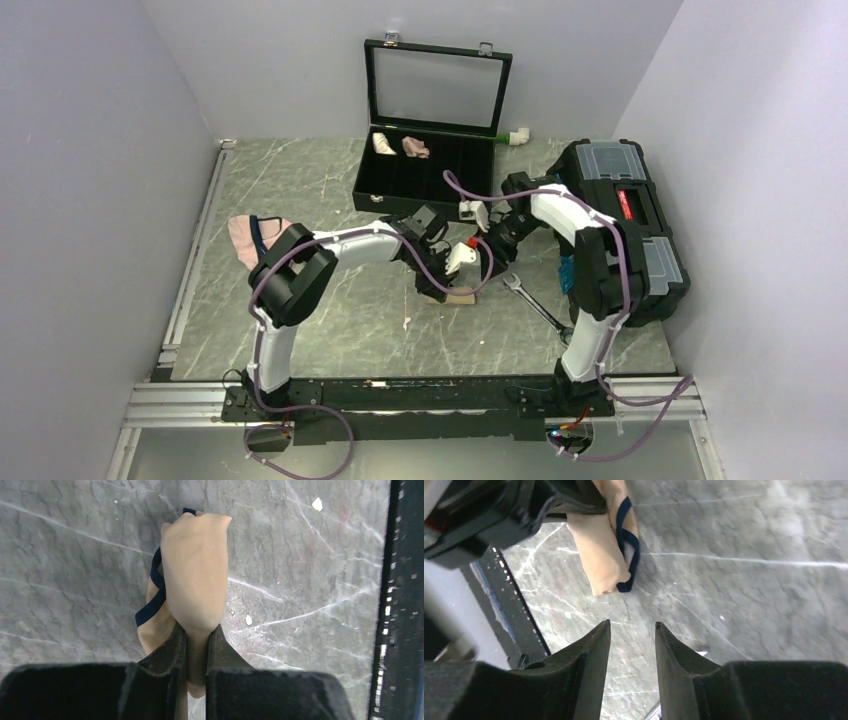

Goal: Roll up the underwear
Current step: Roll the underwear to the center of the board.

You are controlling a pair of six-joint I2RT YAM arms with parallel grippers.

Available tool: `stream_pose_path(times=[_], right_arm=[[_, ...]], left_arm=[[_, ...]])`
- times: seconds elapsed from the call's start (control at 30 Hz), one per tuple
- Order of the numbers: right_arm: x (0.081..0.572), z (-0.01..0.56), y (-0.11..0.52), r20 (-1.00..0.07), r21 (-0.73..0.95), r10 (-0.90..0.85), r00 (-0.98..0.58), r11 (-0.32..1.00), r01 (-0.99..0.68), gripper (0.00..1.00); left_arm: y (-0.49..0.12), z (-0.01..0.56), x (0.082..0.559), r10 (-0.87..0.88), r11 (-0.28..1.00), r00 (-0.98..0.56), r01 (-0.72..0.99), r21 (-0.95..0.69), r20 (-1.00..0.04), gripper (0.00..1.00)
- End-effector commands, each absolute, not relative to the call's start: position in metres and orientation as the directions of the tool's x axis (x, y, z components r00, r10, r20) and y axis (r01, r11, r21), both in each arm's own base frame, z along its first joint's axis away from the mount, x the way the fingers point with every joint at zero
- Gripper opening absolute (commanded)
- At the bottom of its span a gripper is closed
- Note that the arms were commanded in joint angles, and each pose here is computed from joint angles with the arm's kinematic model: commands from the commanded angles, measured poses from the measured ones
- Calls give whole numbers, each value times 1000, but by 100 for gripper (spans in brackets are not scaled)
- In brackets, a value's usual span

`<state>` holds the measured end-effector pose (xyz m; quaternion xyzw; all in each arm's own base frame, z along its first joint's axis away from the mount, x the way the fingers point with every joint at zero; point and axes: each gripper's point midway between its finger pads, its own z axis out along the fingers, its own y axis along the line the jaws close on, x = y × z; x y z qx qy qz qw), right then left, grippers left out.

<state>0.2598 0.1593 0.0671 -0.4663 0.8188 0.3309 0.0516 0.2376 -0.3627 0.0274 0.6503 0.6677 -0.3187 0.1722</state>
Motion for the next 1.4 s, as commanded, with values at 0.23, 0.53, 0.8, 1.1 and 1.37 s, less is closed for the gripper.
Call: stream_pose_path(times=[0.23, 0.53, 0.8, 1.1, 1.37], right_arm=[[271, 111, 150, -617, 243, -612, -494, 449, -860, 41], [254, 111, 162, -670, 80, -657, -346, 399, -913, 47], [241, 89, 190, -589, -81, -783, -199, 302, -950, 50], [242, 67, 215, -483, -196, -873, -67, 182, -964, 51], [246, 46, 228, -393, -250, -919, 4, 103, -963, 51]], left_arm=[[-326, -18, 243, 819, 123, -426, 785, -607, -384, 0], [-329, -26, 246, 804, 168, -523, 655, -736, -282, 0], [-327, -40, 245, 801, 208, -556, 608, -767, -224, 0], [-327, -43, 238, 800, 218, -577, 535, -817, -164, 0], [-327, -42, 232, 795, 218, -592, 483, -848, -133, 0]])
